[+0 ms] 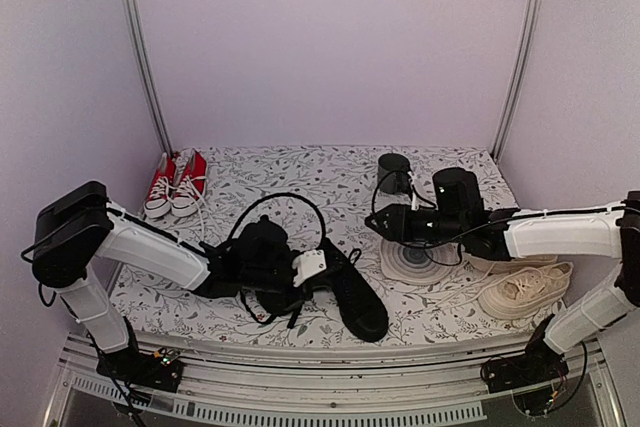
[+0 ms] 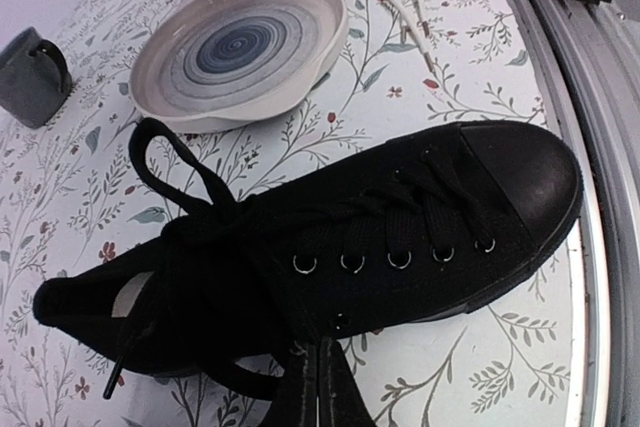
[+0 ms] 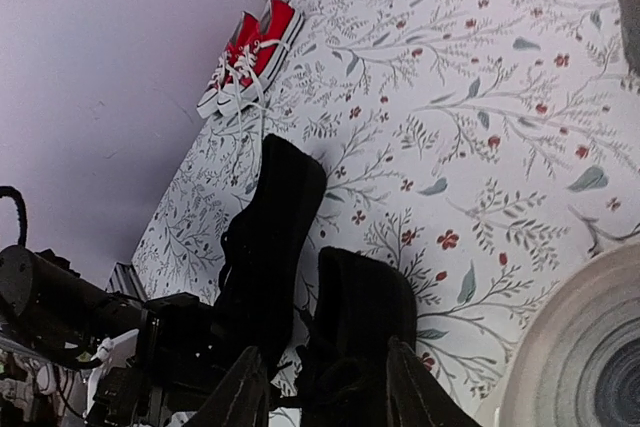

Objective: Tie the shoes
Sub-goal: Tie the loops with the shoelace on the shoe.

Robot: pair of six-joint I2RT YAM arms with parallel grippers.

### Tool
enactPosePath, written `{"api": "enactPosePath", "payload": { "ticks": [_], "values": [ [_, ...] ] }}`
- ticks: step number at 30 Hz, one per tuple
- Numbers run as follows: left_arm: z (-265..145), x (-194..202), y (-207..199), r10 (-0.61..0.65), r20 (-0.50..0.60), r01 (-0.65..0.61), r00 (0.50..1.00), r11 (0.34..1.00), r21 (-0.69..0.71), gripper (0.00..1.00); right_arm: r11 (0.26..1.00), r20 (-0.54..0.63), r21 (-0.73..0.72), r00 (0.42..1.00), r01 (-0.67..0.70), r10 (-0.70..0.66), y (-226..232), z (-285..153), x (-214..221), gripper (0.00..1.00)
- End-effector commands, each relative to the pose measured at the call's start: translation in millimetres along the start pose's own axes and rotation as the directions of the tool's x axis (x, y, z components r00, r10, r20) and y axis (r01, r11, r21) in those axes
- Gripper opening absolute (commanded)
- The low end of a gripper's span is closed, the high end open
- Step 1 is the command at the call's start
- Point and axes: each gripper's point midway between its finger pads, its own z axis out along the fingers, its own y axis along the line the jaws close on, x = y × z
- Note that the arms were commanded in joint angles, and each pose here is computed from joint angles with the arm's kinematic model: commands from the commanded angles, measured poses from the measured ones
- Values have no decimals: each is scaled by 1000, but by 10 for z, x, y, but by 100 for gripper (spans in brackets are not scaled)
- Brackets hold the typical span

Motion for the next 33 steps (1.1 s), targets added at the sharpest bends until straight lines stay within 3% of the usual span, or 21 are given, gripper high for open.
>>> {"api": "enactPosePath", "payload": {
  "ticks": [1,11,22,25,29,32,33],
  "values": [
    [13,-32,-14,-3,29,3,1000,1000,-4,0,959,-50,133,965,-250,259,-219,285,318,42],
    [-6,68,-31,-2,7,2,1000,1000,-10,0,961,-157,120,951,-248,265,-150,653,562,45],
    [13,81,-19,-2,2,2,1000,1000,-16,0,968,-222,93,943,-234,250,-35,727,714,45],
    [-3,94,-1,-7,-4,7,1000,1000,-29,0,992,-209,-11,970,-126,121,113,576,498,46],
    [-60,27,12,-14,27,15,1000,999,-33,0,971,-160,-195,973,137,-169,292,215,207,48],
    [-71,-17,-20,-19,43,20,999,1000,-14,0,845,-81,-257,861,468,-501,330,-3,200,50],
    [-74,-24,-24,-24,48,25,999,1000,-10,0,734,-24,-269,758,623,-652,353,-67,203,51]
  ]
}}
